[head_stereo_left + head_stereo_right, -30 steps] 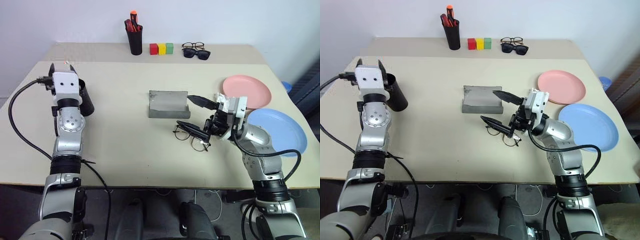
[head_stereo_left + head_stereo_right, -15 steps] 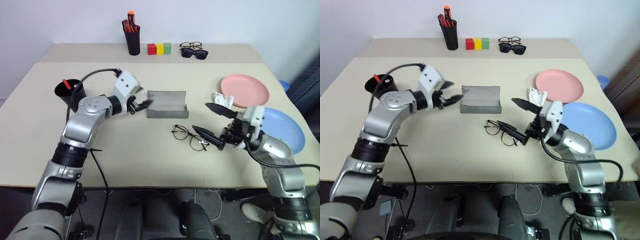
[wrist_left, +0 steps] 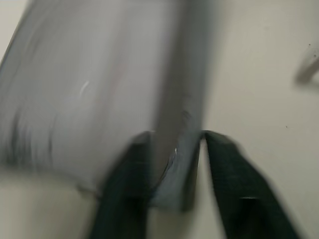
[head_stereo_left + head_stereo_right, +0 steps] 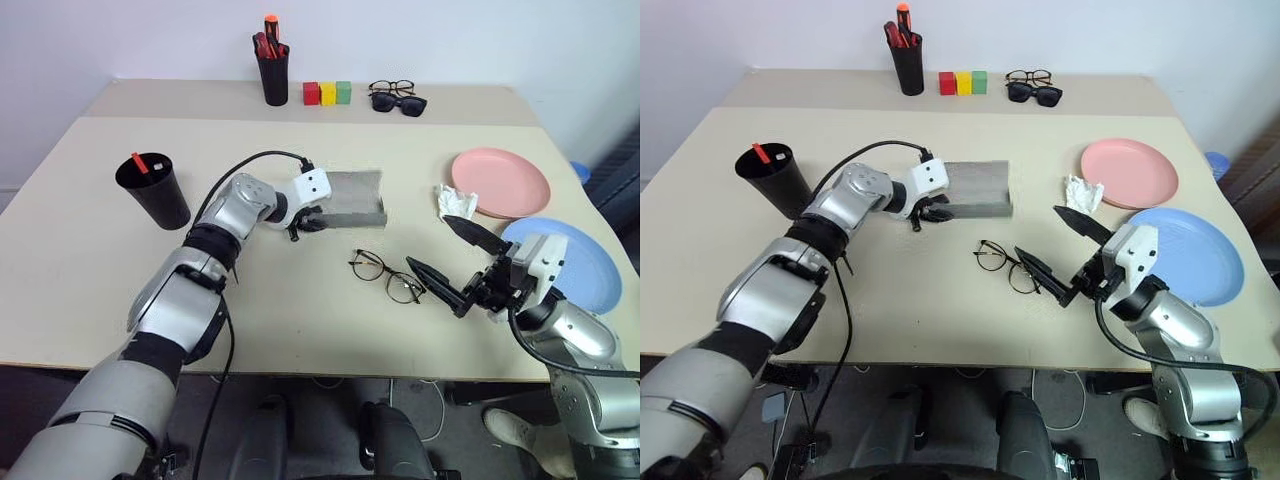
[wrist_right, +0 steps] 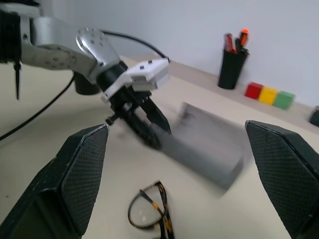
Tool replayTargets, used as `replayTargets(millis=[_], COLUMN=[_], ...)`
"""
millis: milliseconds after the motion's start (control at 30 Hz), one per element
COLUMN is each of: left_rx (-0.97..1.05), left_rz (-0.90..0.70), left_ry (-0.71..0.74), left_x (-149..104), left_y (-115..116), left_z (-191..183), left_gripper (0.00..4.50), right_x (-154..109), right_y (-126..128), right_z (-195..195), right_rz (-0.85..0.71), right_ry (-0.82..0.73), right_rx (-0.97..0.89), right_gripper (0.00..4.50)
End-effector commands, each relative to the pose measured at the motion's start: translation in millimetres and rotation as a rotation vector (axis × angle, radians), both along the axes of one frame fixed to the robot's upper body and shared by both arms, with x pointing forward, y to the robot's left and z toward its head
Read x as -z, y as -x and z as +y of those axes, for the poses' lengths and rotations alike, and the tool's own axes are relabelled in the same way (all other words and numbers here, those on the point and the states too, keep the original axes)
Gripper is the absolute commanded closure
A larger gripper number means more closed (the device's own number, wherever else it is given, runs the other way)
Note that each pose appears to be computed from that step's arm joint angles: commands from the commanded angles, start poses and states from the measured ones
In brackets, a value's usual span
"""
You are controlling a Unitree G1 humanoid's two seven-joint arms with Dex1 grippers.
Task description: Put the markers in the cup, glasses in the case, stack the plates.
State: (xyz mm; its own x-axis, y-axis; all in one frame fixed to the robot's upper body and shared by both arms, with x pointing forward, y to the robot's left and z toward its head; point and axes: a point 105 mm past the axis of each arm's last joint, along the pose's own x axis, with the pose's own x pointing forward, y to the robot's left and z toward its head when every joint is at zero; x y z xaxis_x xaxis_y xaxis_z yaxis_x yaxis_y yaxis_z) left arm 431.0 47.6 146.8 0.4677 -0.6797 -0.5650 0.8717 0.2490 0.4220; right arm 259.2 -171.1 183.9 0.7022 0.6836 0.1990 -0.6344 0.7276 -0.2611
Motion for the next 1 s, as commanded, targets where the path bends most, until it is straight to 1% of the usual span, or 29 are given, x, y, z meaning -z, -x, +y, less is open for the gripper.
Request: replayTargets(millis=[33,200,300,400,533,633,700,767,867,1000], left_rx=[0.043,0.082,0.141,0.24,0.33,0.364,0.355,0.341,0.31,0.262], left_rz=[-0.034,-0.015,0.032,0.095,0.135,0.169,0.187,0.196,0.192,0.177], left_ry=[0.002,-0.004,-0.014,-0.03,-0.069,-0.124,-0.156,-0.175,-0.185,-0.167], left_x=[-14.7,-16.1,-13.2,-9.1,-4.8,-4.1,-5.5,-8.7,-13.9,-19.5], left_y=[-1.2,2.2,10.3,25.5,49.0,75.7,89.5,98.3,104.0,103.6], left_z=[-6.1,-6.6,-3.6,4.9,27.8,60.8,78.3,88.4,97.3,100.8], left_gripper=[4.47,4.47,4.47,4.47,4.47,4.47,4.47,4.47,4.47,4.47], right_x=[-15.9,-15.3,-15.5,-15.5,-14.5,-12.4,-11.1,-10.2,-9.4,-9.0], right_y=[9.0,10.3,9.2,7.8,6.6,5.2,4.2,3.2,1.3,-0.1], right_z=[-1.1,-0.4,-0.3,-0.4,-0.3,-0.8,-0.6,-0.5,-0.2,0.6], right_rz=[-0.078,-0.08,-0.082,-0.083,-0.077,-0.07,-0.066,-0.063,-0.062,-0.062], right_ry=[0.0,-0.003,-0.004,-0.003,-0.001,-0.001,-0.002,-0.003,-0.005,-0.003], right_rx=[0.029,0.045,0.047,0.046,0.039,0.034,0.029,0.026,0.023,0.017], right_gripper=[0.0,0.0,0.0,0.0,0.0,0.0,0.0,0.0,0.0,0.0])
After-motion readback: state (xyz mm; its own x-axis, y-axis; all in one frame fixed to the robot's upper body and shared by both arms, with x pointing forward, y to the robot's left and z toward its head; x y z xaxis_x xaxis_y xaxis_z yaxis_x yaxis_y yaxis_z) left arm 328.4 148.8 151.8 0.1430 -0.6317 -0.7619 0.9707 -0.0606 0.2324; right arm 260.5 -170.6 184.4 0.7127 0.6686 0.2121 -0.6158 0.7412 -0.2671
